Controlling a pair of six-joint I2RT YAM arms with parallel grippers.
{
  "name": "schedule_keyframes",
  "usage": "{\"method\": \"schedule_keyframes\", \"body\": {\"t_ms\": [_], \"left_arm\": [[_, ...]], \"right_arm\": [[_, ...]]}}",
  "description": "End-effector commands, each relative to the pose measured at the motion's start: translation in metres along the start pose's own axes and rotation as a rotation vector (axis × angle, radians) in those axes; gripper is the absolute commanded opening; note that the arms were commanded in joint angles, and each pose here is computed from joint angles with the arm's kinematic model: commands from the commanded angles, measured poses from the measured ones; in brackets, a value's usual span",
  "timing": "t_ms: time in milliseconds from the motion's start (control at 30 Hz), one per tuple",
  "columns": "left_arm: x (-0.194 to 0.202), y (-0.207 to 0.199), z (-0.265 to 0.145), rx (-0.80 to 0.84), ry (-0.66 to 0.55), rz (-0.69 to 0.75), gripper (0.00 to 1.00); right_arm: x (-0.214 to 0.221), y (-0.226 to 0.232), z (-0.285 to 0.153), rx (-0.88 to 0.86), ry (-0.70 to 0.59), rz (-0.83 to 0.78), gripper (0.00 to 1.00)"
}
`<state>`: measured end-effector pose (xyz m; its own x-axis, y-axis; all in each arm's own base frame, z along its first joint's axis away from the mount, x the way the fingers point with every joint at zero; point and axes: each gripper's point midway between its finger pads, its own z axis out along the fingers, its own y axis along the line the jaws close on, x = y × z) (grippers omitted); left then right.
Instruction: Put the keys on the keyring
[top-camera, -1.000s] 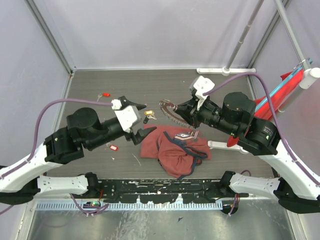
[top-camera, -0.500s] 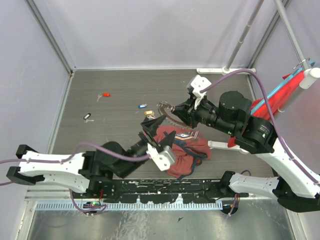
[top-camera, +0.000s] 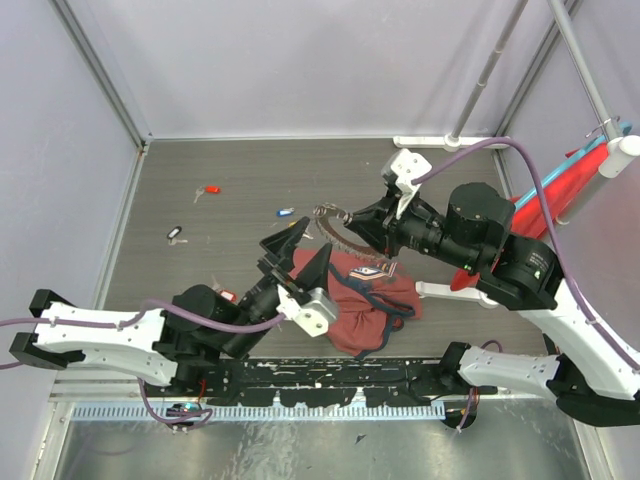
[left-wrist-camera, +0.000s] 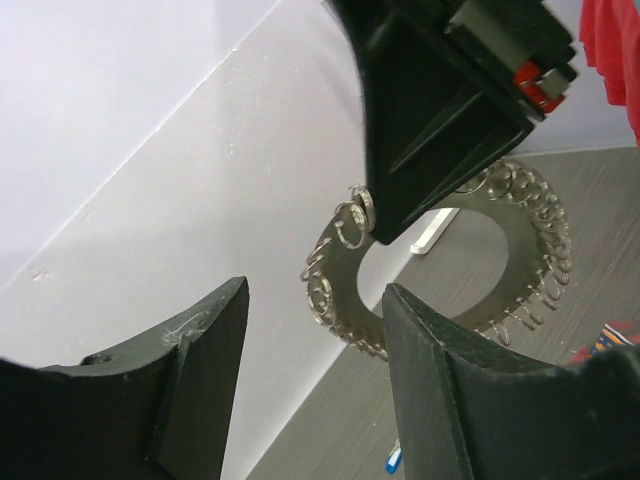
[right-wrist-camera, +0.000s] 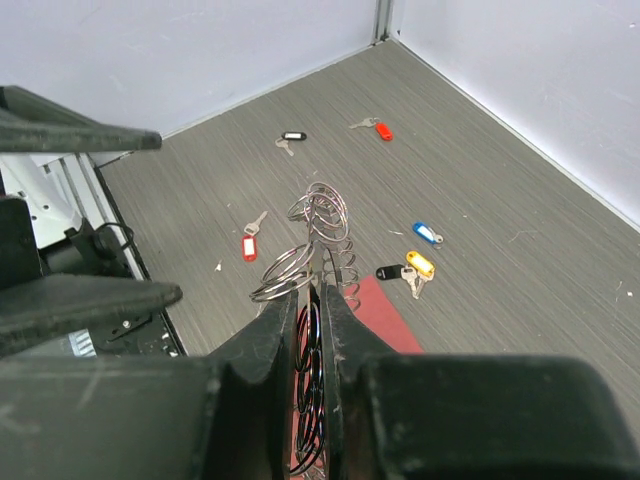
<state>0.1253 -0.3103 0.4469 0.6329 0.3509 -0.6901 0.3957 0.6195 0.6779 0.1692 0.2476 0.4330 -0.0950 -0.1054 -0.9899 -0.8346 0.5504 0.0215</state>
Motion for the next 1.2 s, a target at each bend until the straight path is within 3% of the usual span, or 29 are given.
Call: {"method": "schedule_keyframes", "body": {"t_ms": [0,367,600,867,1167], "left_arm": [[-0.003,0.011,-0.005,-0.020,-0.017,-0.055,0.62],[-0.021,0.000,-0.004,0.076,-0.093,-0.112,0.56],[-0.029,0.002,0.001,0.071,-0.102,-0.114,0.43],[-0.035,0.002,0.006,0.055,-0.116,-0.104,0.42],[-0.032,-0.003,0.014,0.016,-0.094,0.000,0.41]], "right_arm": [[-0.046,0.007,-0.021,-0.028,-0.153,0.015,0.01],[-0.052,0.019,-0.033,-0.089,-0.190,0.048,0.01],[-0.044,0.022,-0.029,-0.106,-0.160,0.053,0.01],[-0.042,0.025,-0.029,-0.120,-0.153,0.059,0.01],[-0.039,0.026,-0.028,-0.128,-0.143,0.063,0.01]]}}
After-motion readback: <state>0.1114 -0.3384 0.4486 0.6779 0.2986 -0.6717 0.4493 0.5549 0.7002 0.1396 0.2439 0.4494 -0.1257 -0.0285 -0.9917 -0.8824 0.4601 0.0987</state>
